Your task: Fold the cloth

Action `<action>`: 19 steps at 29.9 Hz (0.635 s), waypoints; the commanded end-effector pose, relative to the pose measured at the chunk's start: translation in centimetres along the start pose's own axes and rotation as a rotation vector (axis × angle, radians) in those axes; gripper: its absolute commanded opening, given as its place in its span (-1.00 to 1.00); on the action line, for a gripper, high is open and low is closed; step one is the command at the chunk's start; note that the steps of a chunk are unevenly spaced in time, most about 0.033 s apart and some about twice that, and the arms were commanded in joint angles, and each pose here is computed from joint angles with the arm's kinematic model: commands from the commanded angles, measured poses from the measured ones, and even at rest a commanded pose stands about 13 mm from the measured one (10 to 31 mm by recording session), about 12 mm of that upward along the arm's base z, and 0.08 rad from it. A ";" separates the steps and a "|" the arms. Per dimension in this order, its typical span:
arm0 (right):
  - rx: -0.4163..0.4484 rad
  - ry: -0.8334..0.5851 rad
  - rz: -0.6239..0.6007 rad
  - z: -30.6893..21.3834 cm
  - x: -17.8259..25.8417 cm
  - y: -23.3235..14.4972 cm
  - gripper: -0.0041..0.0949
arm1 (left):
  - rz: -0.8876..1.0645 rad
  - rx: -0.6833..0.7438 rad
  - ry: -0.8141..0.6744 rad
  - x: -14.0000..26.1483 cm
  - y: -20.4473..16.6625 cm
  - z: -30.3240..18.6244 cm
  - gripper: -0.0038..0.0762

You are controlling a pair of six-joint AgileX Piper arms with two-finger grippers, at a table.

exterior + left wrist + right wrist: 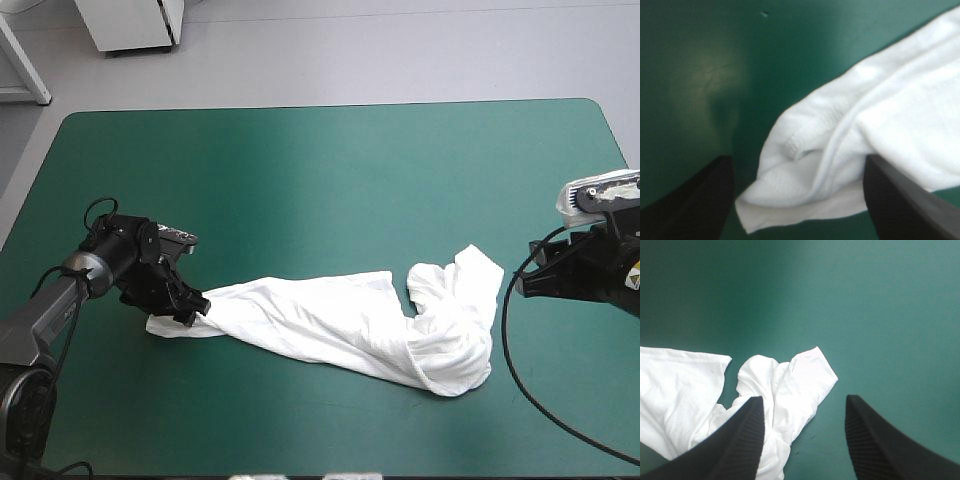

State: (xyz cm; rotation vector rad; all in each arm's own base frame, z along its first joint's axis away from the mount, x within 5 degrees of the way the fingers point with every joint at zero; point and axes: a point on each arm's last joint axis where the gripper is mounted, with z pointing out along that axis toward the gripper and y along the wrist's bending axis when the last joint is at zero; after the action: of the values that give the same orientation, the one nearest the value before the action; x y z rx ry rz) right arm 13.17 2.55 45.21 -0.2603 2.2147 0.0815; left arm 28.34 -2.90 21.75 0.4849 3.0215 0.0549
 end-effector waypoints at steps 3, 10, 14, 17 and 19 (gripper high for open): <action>0.069 0.013 -0.046 1.9 -0.5 -0.7 0.04 | -0.024 0.048 -0.026 -0.6 -0.3 -0.1 0.17; 0.114 0.075 -0.034 7.4 -2.0 -1.2 0.04 | -0.034 0.069 0.034 -1.1 -0.4 1.8 -0.42; 0.141 0.145 -0.028 11.7 -2.4 -1.5 0.04 | -0.053 0.071 0.046 -1.2 -0.3 2.4 -0.81; 0.137 0.220 -0.032 15.0 -2.2 -1.4 0.04 | -0.053 0.072 0.053 -1.3 -0.3 2.6 -0.92; 0.134 0.270 -0.025 17.3 -1.9 -1.4 0.04 | -0.055 0.073 0.053 -1.3 -0.4 2.6 -0.92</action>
State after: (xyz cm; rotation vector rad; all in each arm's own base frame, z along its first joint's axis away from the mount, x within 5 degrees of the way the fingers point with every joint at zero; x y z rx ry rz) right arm 26.41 3.90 36.50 -0.2388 2.5085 -0.1048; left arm 29.15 -3.65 19.96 0.4205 3.1230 -0.0793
